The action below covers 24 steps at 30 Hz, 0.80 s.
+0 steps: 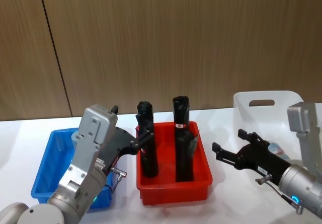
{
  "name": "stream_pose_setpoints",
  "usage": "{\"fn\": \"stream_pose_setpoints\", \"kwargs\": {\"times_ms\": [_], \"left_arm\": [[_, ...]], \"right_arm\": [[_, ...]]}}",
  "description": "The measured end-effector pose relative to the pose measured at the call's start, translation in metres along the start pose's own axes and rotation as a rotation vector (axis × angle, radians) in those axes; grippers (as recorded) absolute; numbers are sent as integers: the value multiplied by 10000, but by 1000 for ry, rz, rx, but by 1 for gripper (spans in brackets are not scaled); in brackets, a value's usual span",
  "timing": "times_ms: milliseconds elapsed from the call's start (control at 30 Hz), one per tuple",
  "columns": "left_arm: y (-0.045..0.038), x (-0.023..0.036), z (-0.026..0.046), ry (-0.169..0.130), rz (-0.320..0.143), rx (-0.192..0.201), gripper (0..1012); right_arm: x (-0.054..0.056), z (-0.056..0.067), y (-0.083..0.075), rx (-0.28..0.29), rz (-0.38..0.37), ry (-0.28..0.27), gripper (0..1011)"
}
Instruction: Pick the cotton swabs from the blue box and place them into the white box.
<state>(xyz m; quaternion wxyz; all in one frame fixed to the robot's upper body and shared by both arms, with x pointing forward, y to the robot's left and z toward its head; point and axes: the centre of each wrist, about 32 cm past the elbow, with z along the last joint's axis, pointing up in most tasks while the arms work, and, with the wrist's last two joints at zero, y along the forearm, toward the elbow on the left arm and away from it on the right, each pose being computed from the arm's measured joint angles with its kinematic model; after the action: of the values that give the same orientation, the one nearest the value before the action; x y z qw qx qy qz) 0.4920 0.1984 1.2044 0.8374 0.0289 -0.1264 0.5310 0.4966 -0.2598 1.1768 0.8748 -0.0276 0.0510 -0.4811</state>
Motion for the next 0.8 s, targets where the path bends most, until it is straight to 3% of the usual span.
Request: {"fn": "stream_pose_setpoints", "kwargs": {"times_ms": [333, 800], "left_arm": [[0, 0, 0, 0, 0, 0, 1003], [0, 0, 0, 0, 0, 0, 1003]], "right_arm": [[87, -73, 186, -30, 41, 7, 1001], [86, -139, 419, -54, 99, 0, 1001]]}}
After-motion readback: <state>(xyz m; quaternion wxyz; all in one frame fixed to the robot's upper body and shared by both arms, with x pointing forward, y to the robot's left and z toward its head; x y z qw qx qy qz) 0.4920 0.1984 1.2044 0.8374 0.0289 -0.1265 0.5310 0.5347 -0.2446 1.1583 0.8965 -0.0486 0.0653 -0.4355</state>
